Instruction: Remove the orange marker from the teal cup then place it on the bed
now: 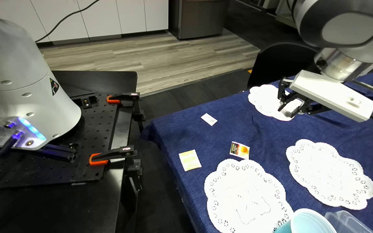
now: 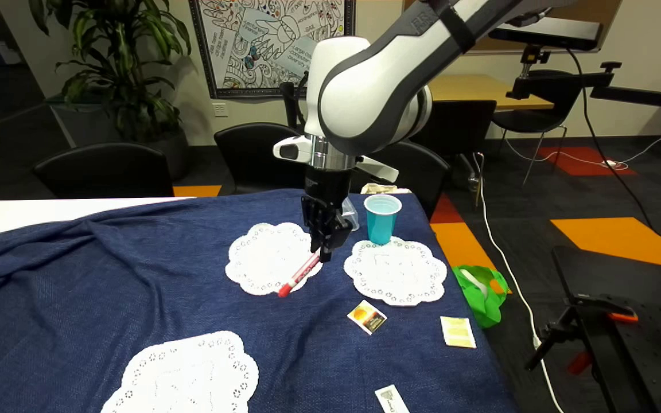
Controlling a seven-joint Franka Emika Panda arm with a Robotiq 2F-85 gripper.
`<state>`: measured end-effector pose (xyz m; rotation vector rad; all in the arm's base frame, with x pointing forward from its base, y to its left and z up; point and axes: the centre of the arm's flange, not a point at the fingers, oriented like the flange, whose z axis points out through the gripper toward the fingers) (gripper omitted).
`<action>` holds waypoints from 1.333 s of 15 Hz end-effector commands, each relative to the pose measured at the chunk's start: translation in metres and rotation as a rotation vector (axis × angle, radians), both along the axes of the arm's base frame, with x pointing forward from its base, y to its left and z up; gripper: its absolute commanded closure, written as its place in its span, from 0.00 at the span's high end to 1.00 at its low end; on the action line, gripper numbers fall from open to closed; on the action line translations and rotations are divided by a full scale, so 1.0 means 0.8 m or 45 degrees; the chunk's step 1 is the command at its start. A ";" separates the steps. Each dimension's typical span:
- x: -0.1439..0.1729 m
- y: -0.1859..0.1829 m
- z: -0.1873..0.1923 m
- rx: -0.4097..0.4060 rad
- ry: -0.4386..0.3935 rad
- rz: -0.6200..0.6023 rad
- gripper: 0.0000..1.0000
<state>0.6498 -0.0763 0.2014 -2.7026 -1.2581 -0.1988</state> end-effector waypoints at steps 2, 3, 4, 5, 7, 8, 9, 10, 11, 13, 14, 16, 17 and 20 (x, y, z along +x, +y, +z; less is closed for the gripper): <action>0.007 -0.002 0.028 -0.025 -0.028 -0.022 0.75; 0.006 -0.003 0.037 -0.019 -0.038 -0.017 0.84; 0.003 -0.005 0.048 -0.025 -0.052 -0.024 0.91; 0.001 -0.006 0.059 -0.029 -0.065 -0.027 0.99; -0.002 -0.007 0.080 -0.036 -0.100 -0.031 1.00; -0.005 -0.007 0.092 -0.043 -0.112 -0.038 1.00; -0.008 -0.006 0.103 -0.045 -0.128 -0.039 1.00; -0.013 -0.007 0.116 -0.054 -0.138 -0.052 1.00; -0.017 -0.007 0.127 -0.055 -0.147 -0.057 1.00; -0.027 -0.007 0.148 -0.063 -0.171 -0.090 1.00; -0.033 -0.008 0.158 -0.064 -0.180 -0.104 1.00; -0.043 -0.009 0.173 -0.065 -0.193 -0.137 1.00; -0.048 -0.009 0.179 -0.065 -0.199 -0.147 1.00; -0.029 -0.015 0.172 -0.063 -0.195 -0.115 1.00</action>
